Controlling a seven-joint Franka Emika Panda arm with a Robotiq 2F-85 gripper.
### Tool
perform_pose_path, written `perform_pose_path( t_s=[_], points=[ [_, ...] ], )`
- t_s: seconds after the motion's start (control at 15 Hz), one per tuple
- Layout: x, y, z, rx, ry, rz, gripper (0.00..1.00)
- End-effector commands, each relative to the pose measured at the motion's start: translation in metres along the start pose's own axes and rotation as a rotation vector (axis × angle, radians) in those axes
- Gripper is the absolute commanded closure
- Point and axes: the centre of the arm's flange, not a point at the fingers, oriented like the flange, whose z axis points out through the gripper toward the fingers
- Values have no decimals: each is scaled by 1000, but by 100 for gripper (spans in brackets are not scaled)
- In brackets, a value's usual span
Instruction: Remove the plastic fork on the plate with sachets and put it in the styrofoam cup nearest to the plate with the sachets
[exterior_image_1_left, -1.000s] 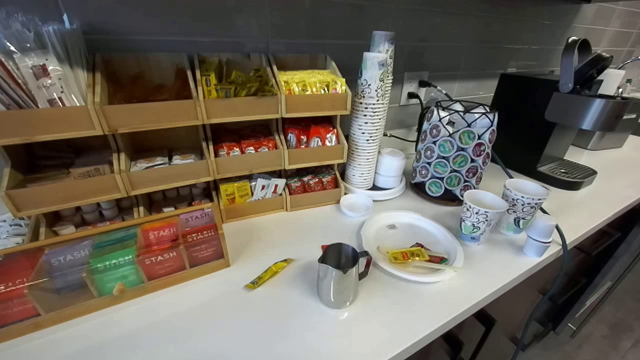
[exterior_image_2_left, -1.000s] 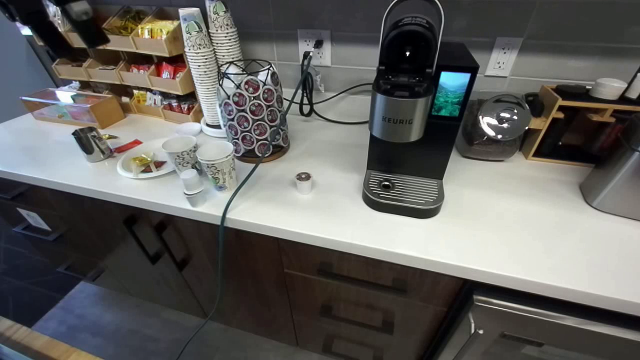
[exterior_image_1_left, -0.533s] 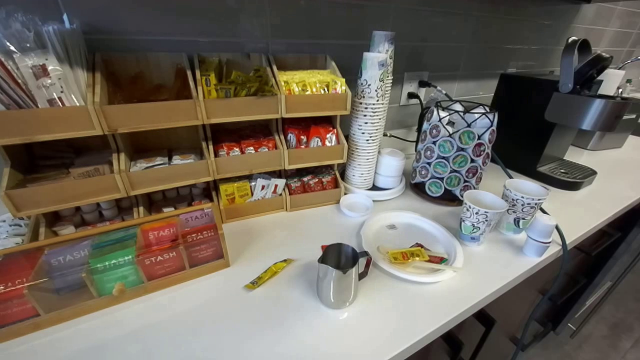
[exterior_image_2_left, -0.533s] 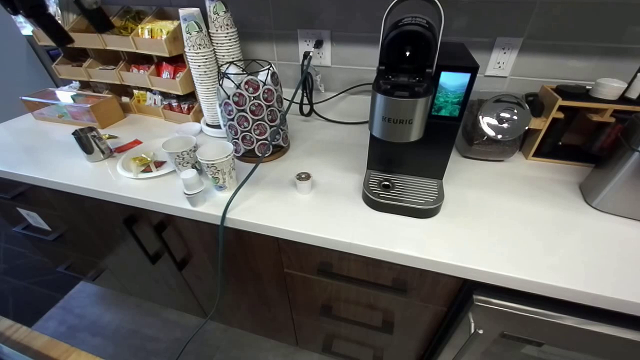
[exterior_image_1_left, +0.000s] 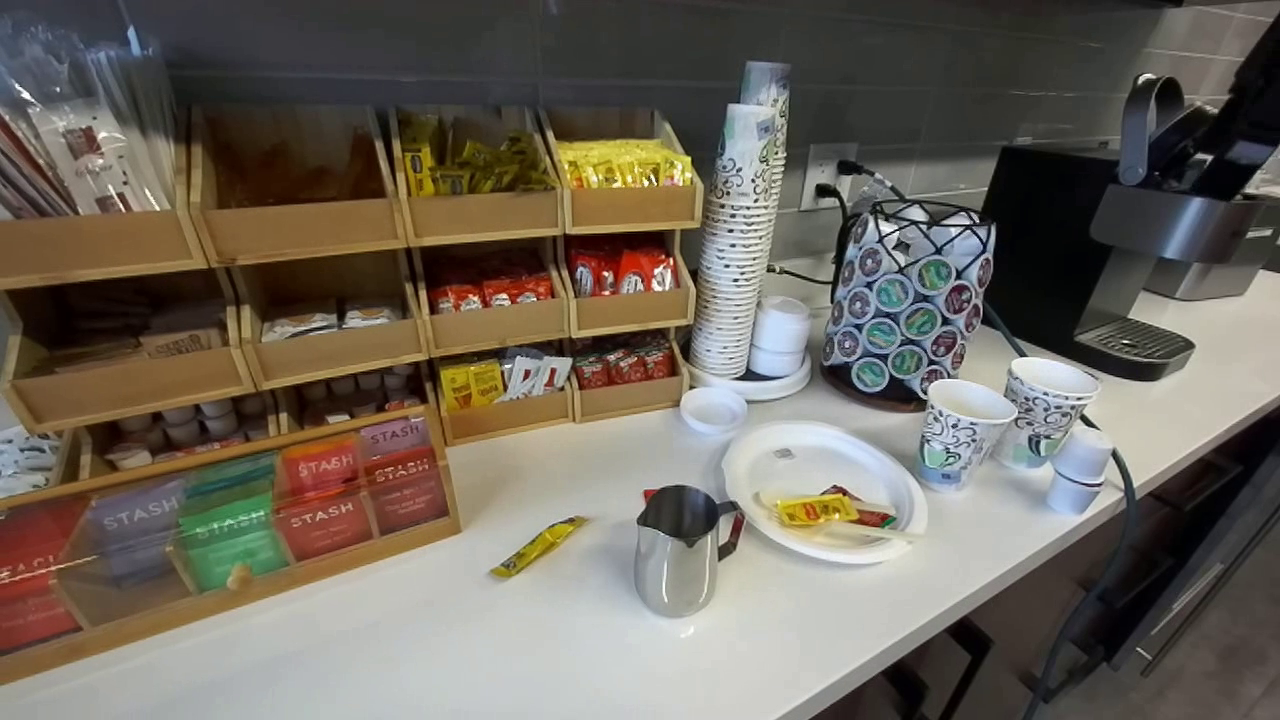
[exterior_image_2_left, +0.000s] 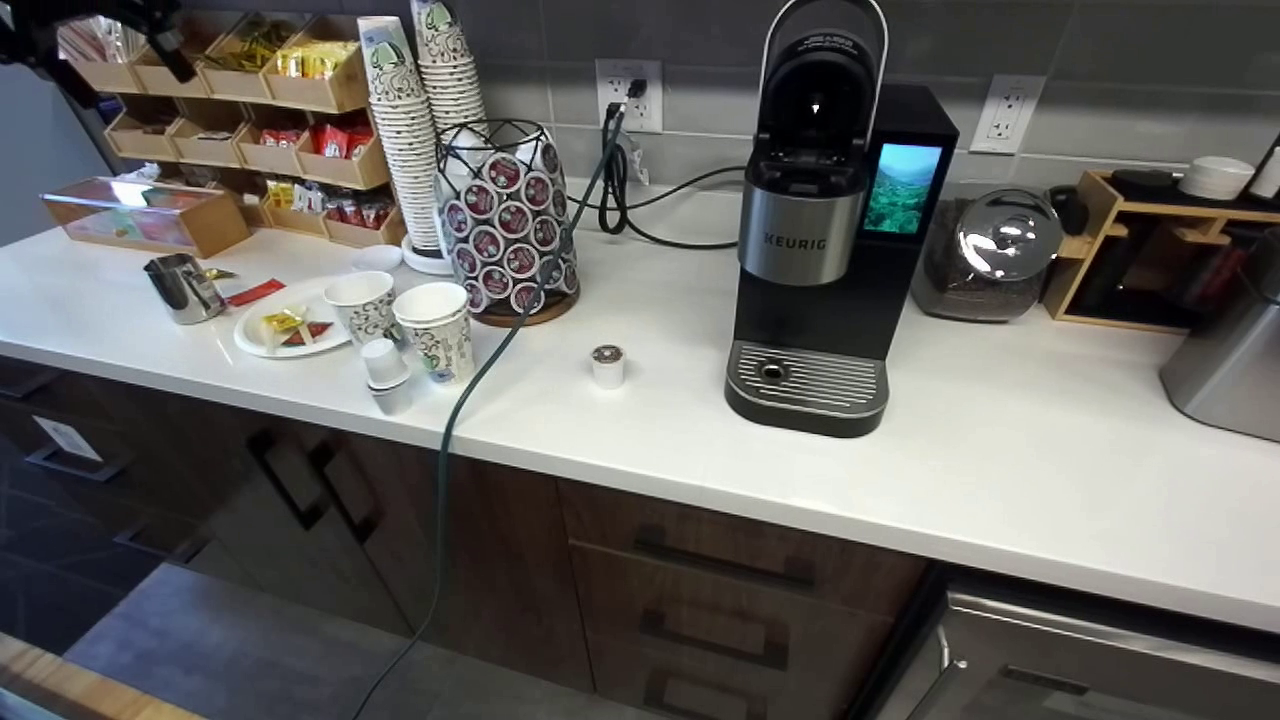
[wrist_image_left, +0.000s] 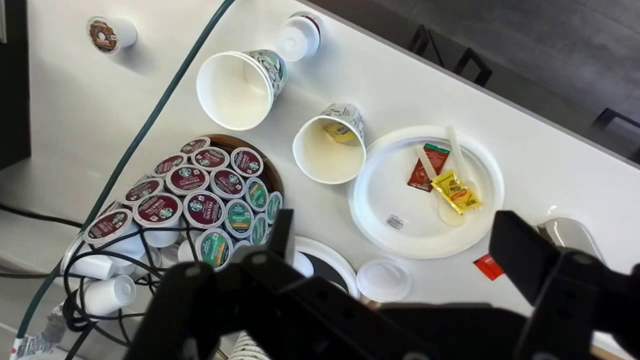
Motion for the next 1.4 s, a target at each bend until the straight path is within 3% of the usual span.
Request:
perform_pose_path(
  t_s=[0.0,0.33,0.53,0.73,1.0,1.2,1.33],
  points=[
    [1,0,2,1,-5,1,0],
    [-3,5,-5,-8,10,15,0],
    [34,-19,18,42,16,-87,0],
    [78,-68,43,93,-11,-244,0],
    [109,-108,122,144,-102,-438,0],
    [114,-125,191,145,-182,-412,0],
    [107,-130,223,193,-239,-379,0]
  ],
)
